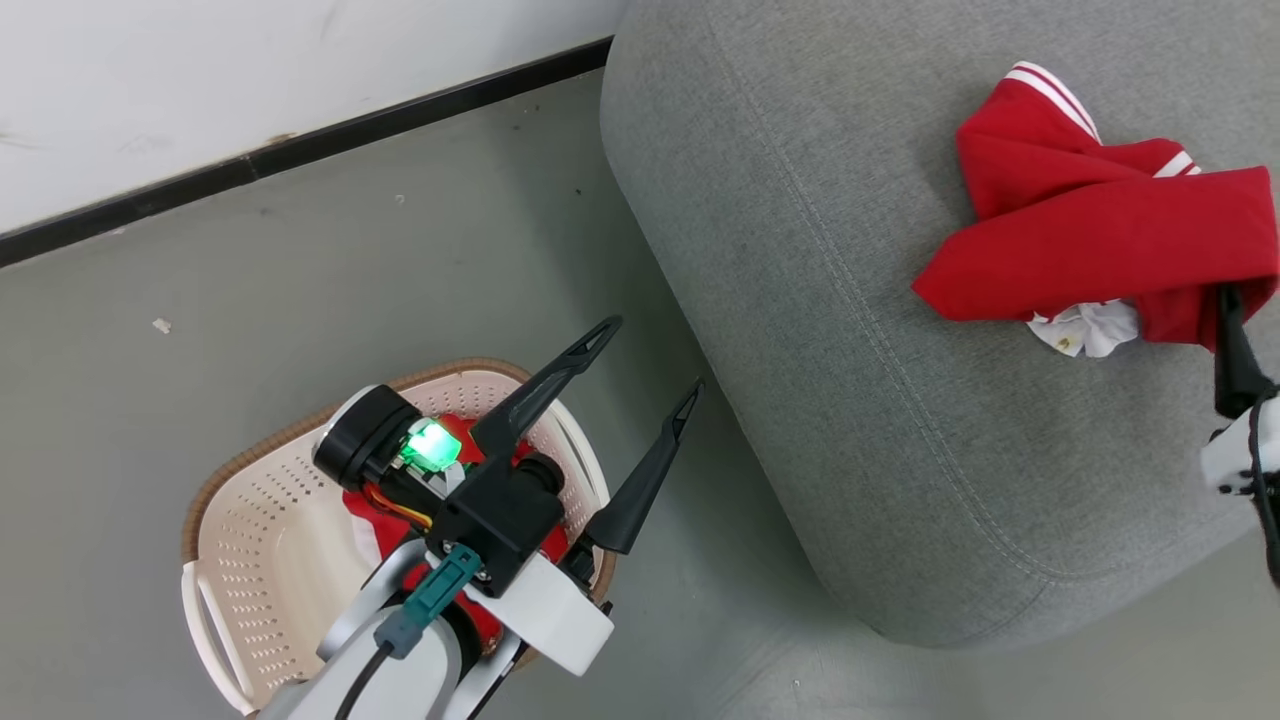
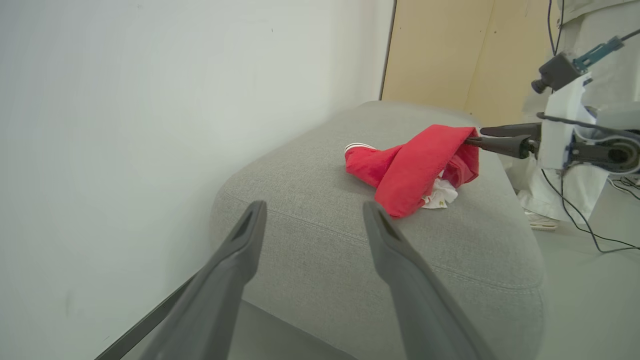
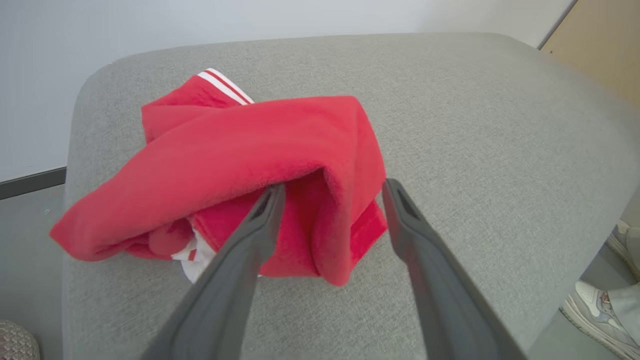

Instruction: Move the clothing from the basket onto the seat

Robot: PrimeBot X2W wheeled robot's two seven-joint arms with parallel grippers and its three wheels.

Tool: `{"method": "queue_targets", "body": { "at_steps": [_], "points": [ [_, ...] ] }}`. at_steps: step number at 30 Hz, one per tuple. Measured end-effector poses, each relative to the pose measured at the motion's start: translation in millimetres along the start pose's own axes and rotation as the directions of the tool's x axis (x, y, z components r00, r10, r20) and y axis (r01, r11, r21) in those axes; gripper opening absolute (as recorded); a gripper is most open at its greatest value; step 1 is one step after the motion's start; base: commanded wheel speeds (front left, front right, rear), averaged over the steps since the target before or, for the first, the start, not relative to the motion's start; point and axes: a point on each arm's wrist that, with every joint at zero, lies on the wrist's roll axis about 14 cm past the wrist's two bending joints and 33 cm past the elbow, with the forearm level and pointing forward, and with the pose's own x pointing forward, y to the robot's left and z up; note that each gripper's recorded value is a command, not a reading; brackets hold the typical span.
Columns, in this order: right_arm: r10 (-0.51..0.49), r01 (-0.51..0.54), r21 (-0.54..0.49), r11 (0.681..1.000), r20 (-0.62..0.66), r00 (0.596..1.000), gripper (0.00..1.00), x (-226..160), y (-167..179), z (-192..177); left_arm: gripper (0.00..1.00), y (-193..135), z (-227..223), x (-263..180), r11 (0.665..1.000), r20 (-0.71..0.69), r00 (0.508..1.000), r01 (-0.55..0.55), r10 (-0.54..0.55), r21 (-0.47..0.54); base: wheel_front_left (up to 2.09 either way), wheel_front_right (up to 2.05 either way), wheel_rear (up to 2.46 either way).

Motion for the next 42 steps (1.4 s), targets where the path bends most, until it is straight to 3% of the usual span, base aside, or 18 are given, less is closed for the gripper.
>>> {"method": "queue_targets", "body": {
  "at_steps": [3,10,19,31,42],
  "points": [
    [0.002,-0.002,-0.002,1.0,0.008,1.0,1.0,-10.7,-0.2,-0.6,1.0,-1.2,1.0,1.8,1.0,0.005,1.0,0.002,-0.002,-0.012,0.0,0.0,0.0],
    [0.009,-0.005,-0.029,1.0,0.137,0.991,1.0,-21.6,-4.5,39.1,1.0,6.7,11.0,4.1,0.999,0.041,0.999,-0.035,0.035,0.005,0.0,0.0,0.0],
    [0.117,-0.1,-0.072,0.992,0.289,0.95,1.0,-28.5,30.6,88.9,1.0,49.4,16.9,-16.3,0.974,0.057,0.974,-0.221,0.218,0.052,0.0,0.0,0.0],
    [0.253,-0.255,-0.061,0.965,0.473,0.844,1.0,-38.6,101.3,154.1,1.0,110.1,26.8,-84.7,0.849,0.087,0.854,-0.52,0.513,0.091,0.0,0.0,0.0],
    [0.382,-0.411,-0.066,0.909,0.522,0.763,1.0,-66.6,166.2,169.5,1.0,125.1,37.3,-146.8,0.735,0.1,0.743,-0.669,0.662,0.11,0.0,0.0,0.0]
  ]
}}
